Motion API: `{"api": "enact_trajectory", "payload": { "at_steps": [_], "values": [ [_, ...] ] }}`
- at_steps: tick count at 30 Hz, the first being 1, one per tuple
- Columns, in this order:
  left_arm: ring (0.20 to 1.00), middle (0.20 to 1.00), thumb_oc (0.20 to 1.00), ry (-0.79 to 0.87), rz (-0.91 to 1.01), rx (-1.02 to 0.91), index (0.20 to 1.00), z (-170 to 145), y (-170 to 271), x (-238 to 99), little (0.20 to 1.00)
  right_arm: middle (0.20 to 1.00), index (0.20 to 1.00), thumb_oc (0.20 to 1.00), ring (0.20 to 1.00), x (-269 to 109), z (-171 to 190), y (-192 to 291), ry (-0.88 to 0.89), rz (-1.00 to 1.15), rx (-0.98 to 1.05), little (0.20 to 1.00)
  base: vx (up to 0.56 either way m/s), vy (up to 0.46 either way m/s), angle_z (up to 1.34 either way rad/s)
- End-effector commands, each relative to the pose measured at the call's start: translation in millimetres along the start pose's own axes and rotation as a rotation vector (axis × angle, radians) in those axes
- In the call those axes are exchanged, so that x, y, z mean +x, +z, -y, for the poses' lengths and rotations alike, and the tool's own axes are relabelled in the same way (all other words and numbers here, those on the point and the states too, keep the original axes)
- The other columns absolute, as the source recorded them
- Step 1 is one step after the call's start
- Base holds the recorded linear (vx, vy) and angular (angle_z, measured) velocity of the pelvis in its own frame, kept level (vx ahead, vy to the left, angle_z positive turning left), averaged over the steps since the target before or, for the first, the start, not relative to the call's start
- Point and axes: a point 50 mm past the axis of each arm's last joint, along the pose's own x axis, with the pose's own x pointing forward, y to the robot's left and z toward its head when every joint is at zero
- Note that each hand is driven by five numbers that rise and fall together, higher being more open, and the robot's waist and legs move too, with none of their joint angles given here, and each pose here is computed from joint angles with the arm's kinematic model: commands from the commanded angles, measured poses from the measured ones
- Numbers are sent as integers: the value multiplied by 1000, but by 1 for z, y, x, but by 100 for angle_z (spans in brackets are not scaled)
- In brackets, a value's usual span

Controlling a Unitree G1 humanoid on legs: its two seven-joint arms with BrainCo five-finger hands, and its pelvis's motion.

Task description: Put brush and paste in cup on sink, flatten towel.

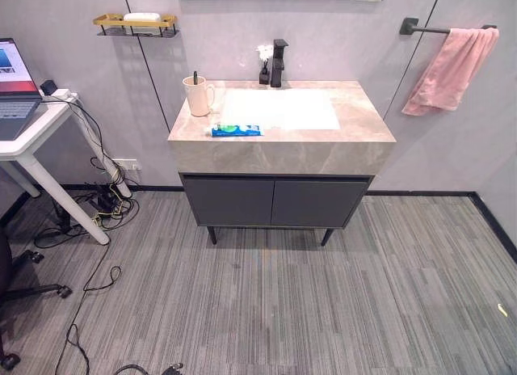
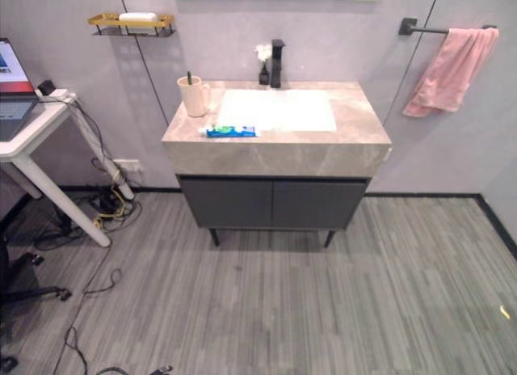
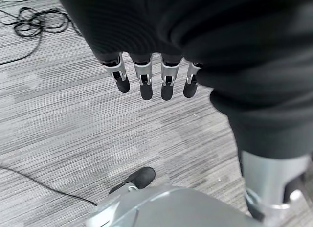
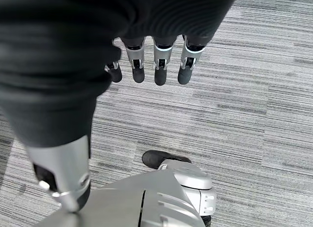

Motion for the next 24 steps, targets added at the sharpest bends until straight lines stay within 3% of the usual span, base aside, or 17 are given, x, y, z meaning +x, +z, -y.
{"api": "enact_trajectory", "payload": {
  "at_steps": [1, 24],
  "values": [
    [1000, 1000, 1000, -68, -78, 1, 1000, 23, -10, -1, 1000, 1000, 1000, 1000, 1000, 1, -3, 26, 26, 72, -27, 1000, 10, -42, 0],
    [1000, 1000, 1000, 13, -92, 7, 1000, 0, -2, 2, 1000, 1000, 1000, 1000, 1000, 1, 2, 44, -9, 131, -132, 1000, -10, -19, 0]
  ]
}}
